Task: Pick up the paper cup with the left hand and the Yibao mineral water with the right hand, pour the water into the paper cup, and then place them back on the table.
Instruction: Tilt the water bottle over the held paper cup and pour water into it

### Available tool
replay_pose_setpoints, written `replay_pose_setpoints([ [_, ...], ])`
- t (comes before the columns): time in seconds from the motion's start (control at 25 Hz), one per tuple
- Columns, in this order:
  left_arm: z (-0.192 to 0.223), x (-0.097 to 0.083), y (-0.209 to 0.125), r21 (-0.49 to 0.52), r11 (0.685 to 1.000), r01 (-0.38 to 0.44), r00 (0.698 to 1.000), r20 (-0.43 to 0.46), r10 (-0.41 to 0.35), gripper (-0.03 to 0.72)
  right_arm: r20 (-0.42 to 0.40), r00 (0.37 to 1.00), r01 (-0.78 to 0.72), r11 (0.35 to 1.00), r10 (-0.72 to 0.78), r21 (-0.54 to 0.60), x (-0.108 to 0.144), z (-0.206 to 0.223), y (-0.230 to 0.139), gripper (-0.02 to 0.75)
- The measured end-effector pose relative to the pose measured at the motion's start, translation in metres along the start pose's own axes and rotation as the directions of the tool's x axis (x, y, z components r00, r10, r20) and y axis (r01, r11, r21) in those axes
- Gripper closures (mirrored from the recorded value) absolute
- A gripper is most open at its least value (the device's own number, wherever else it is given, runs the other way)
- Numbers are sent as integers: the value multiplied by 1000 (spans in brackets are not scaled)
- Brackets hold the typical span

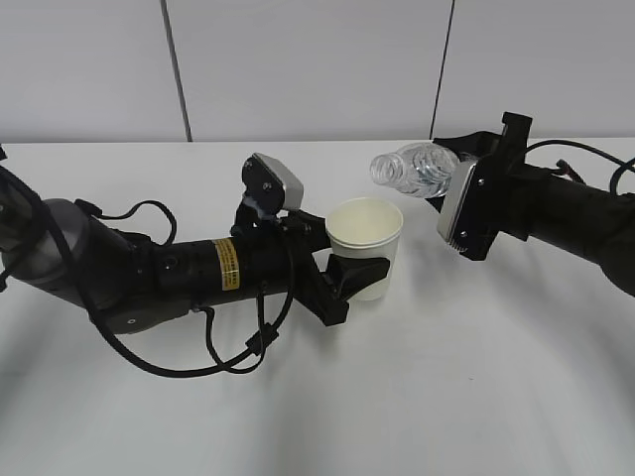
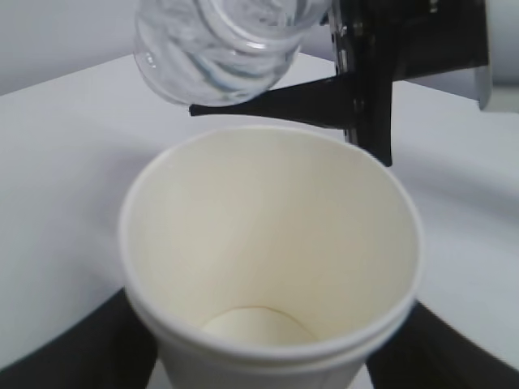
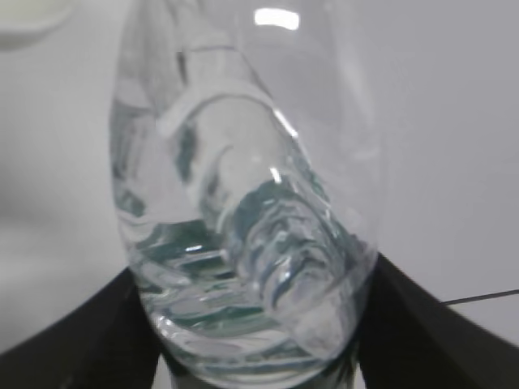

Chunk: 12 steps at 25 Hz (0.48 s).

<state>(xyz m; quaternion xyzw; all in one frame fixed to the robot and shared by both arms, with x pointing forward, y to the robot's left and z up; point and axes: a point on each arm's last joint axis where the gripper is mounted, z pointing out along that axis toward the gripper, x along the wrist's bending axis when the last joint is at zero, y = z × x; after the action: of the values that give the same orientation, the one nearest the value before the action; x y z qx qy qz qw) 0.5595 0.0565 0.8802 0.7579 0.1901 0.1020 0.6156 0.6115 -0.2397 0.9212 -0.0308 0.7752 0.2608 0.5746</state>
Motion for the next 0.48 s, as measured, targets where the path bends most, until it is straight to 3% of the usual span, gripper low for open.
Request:
replay_pose_setpoints([
  [0.48, 0, 0, 0, 0, 1000, 1, 1000, -1, -1, 237, 10, 991, 135, 991, -135, 22, -1, 0, -2, 262],
])
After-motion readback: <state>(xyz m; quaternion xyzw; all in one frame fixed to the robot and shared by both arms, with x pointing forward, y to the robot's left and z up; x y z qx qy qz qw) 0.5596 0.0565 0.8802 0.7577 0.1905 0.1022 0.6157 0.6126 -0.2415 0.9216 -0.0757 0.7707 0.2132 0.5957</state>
